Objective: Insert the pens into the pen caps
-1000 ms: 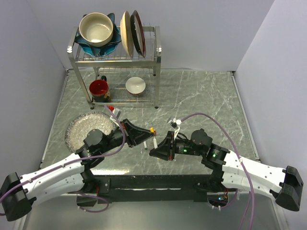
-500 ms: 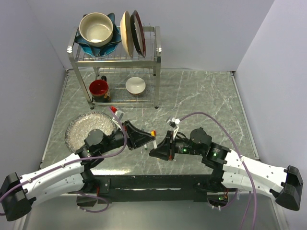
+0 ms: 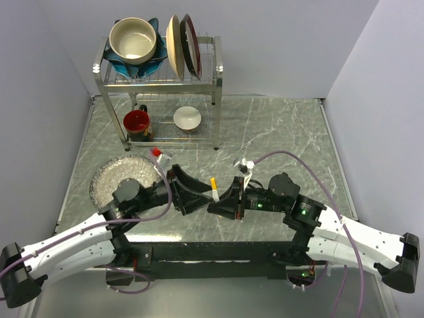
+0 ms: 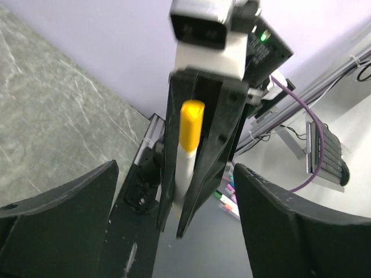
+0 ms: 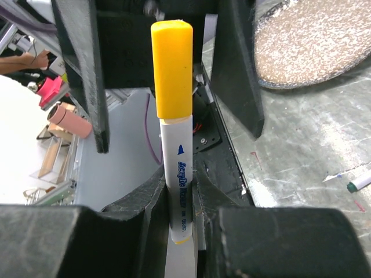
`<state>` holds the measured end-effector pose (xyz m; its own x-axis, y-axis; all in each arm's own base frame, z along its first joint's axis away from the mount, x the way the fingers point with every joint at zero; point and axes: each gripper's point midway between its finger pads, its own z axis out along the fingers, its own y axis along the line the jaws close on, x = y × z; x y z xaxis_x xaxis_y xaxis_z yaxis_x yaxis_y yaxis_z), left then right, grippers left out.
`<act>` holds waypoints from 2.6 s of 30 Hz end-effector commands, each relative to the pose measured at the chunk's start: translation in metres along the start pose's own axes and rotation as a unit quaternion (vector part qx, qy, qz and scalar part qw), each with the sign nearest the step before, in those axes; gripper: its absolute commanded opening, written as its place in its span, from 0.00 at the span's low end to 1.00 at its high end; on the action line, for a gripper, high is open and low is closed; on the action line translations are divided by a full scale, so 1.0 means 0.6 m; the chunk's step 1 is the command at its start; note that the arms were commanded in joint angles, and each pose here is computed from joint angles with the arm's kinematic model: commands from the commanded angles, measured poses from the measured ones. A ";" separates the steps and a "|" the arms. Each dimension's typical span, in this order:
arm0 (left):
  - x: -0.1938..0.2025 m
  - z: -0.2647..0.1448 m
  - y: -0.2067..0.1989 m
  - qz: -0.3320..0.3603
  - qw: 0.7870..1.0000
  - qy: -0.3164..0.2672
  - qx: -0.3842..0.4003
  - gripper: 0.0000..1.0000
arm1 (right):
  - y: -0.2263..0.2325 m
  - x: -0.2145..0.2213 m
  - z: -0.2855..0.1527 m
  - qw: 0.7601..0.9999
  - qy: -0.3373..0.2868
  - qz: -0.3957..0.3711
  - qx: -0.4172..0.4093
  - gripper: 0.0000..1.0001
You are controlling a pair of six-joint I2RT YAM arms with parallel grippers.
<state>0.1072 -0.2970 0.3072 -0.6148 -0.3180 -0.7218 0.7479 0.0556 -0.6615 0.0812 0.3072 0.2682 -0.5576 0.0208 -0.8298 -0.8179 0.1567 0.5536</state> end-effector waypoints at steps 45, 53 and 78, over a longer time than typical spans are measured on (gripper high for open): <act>-0.062 0.044 -0.108 0.053 0.990 0.001 0.128 0.29 | 0.069 -0.006 0.004 0.997 0.007 -0.017 -0.080 0.00; -0.030 0.029 -0.112 0.051 0.986 0.033 0.156 0.01 | 0.062 -0.037 0.001 0.998 -0.031 -0.013 -0.051 0.00; -0.022 0.003 -0.151 0.085 0.966 -0.062 0.236 0.01 | 0.159 -0.169 -0.012 0.967 -0.184 0.037 -0.172 0.00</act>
<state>0.0637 -0.2895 0.4010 -0.5011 -0.5202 -0.6915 0.8653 -0.3134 -0.3912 0.0325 0.3199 0.3278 -0.6213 0.0752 -0.7800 -0.7801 -0.1529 0.6067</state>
